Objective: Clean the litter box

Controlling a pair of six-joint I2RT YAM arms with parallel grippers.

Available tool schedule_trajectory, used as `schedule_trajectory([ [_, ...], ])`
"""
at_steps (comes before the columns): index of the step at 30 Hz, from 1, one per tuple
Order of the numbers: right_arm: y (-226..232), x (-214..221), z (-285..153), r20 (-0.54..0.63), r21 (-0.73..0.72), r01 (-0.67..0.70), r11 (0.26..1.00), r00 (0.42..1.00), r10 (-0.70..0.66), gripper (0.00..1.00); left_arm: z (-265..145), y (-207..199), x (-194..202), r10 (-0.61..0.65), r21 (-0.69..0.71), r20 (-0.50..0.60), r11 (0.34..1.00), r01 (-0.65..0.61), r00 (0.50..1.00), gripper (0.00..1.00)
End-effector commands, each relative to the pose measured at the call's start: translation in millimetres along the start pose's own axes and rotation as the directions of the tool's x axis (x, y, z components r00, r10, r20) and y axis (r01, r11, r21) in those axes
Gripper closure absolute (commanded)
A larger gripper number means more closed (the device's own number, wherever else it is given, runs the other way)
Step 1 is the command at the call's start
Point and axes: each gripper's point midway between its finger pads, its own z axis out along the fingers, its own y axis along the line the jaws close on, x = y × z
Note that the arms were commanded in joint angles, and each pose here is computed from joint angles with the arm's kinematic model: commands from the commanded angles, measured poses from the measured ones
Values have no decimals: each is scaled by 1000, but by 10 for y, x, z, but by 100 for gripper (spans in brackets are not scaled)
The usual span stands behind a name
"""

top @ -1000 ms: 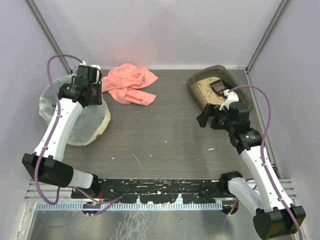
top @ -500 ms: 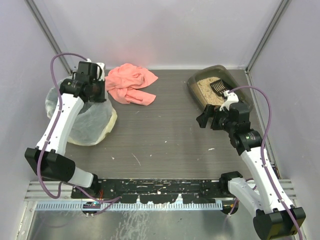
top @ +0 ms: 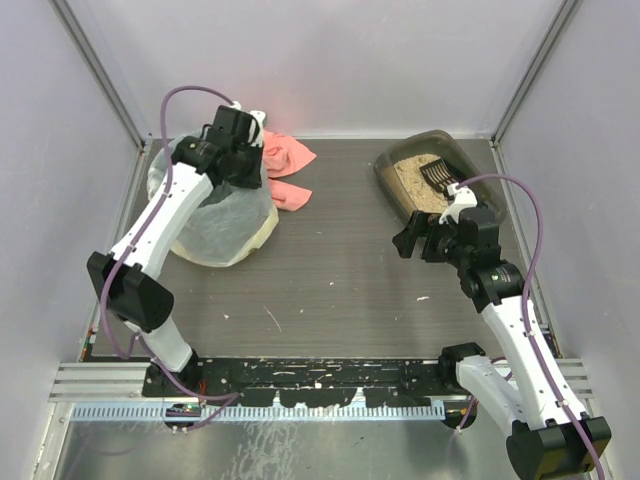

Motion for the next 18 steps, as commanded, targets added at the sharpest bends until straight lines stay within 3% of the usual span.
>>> schedule_trajectory([
  [1,35,-68,-20,32,-18,-2,1000,999,3,2,98,-546,-146,-29,159,14,987,27,999,95],
  [5,-13,-82,-17,40,10,-6,1000,999,5,2,114,-625,-137,-17,167,5,986,16,1000,74],
  [12,-115,-108,12,55,65,-12,998,998,9,1,-200,-606,-267,-14,181,90,984,-2,996,40],
  [18,-169,-182,73,77,97,-33,995,997,25,1,-558,-541,-317,-4,174,154,984,-24,988,28],
])
